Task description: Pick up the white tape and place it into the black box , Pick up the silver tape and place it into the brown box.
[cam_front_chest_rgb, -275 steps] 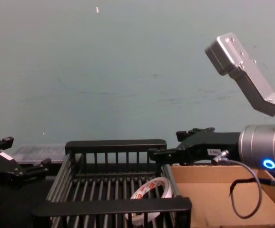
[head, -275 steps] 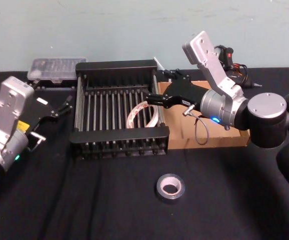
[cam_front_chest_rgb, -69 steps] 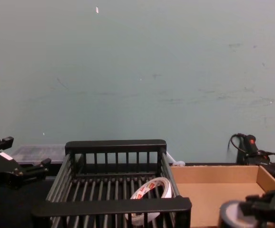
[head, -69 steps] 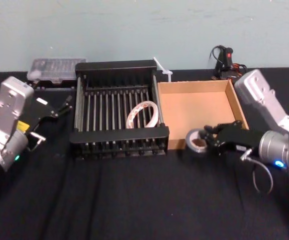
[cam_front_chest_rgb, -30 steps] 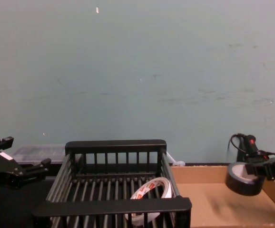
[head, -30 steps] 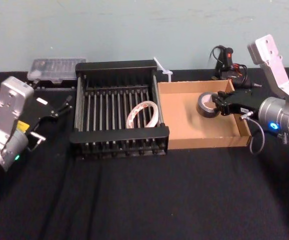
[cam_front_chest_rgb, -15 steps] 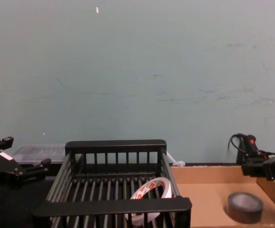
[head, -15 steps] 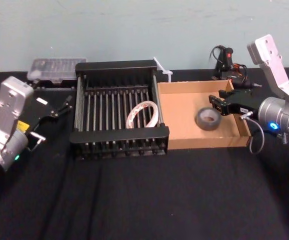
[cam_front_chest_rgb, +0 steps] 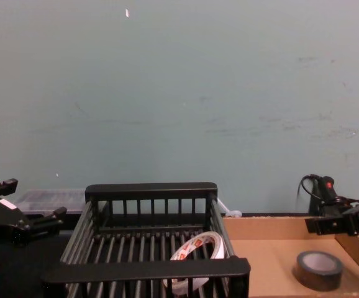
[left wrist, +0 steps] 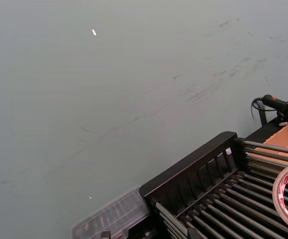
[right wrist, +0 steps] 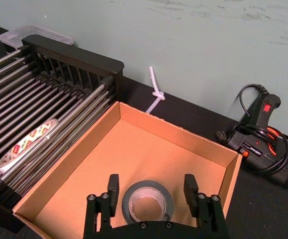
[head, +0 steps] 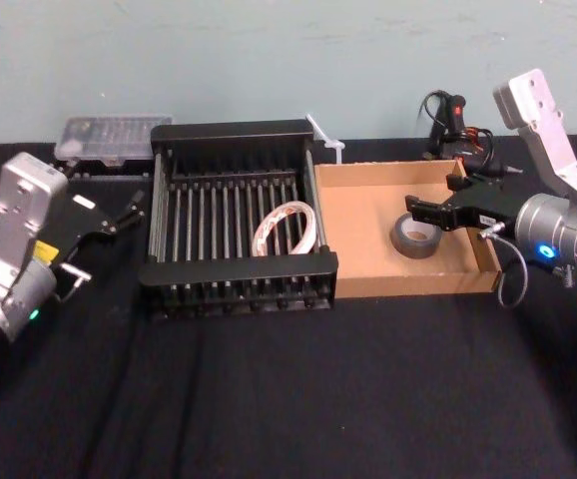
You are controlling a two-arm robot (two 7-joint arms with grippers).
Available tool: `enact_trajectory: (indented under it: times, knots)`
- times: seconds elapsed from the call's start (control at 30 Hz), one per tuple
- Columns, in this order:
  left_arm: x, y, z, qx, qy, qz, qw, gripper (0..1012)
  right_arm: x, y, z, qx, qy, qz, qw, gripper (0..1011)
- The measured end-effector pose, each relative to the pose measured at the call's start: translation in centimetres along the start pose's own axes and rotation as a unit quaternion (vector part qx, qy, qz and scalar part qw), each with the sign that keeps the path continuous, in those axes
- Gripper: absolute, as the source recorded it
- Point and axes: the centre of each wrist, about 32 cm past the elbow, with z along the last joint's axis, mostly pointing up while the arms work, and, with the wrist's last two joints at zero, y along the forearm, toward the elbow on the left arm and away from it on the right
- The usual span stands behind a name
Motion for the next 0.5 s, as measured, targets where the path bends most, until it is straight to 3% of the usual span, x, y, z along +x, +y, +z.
enact_trajectory:
  times: [0.27,0.5]
  knots:
    - [0.0,0.0,0.0,0.0,0.0,0.0,1.0,1001,0.0,0.0,0.0,0.0,0.0,0.0,1.0,1002]
    - [0.0,0.0,0.0,0.0,0.0,0.0,1.0,1001,0.0,0.0,0.0,0.0,0.0,0.0,1.0,1002]
